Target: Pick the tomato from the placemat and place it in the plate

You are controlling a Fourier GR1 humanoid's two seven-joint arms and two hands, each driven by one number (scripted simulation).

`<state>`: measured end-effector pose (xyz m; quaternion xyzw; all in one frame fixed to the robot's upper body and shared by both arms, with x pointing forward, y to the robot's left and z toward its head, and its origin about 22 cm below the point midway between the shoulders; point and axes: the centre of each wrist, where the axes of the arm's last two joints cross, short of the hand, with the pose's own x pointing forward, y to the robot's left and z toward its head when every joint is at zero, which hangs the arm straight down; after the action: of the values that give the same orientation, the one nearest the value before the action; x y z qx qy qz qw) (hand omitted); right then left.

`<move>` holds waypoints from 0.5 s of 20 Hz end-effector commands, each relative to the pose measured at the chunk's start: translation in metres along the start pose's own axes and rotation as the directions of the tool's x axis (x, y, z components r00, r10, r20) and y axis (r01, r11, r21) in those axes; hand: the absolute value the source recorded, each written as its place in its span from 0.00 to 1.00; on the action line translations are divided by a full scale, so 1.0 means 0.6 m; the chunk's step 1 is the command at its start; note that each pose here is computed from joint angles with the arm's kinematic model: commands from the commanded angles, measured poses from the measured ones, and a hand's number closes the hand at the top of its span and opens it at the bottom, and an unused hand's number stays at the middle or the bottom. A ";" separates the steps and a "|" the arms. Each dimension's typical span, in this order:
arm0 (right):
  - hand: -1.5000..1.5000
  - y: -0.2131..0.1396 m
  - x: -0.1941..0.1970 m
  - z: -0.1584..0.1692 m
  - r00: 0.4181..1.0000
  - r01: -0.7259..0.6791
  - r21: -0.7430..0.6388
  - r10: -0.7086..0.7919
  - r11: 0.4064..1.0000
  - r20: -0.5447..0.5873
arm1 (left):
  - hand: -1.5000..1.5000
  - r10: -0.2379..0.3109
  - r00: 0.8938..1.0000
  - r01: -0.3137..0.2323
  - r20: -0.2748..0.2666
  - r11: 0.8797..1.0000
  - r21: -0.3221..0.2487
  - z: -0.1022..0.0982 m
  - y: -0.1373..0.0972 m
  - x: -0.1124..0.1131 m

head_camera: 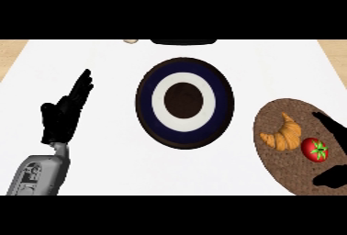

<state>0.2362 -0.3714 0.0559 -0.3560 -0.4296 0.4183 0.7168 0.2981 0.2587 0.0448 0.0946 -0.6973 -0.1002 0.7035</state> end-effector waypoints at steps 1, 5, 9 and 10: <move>0.00 0.016 -0.024 -0.017 1.000 0.016 0.017 -0.016 1.000 -0.005 | 0.50 0.007 1.000 -0.007 0.002 1.000 0.006 -0.005 -0.010 0.001; 0.00 0.017 -0.018 -0.042 1.000 -0.003 0.038 0.004 0.999 -0.014 | 0.50 -0.005 1.000 0.005 -0.007 1.000 0.012 -0.026 -0.014 -0.008; 1.00 0.040 -0.035 -0.028 1.000 -0.015 -0.065 0.016 0.998 0.026 | 0.50 0.009 1.000 -0.009 0.008 1.000 -0.003 0.020 -0.008 -0.021; 1.00 0.045 -0.034 -0.010 0.999 -0.033 -0.069 0.035 0.997 0.033 | 0.50 0.008 1.000 -0.009 0.011 1.000 0.015 -0.004 -0.008 0.008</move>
<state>0.2400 -0.3783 0.0322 -0.3635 -0.4340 0.4189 0.7100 0.3011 0.2519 0.0379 0.0966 -0.6990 -0.0955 0.7021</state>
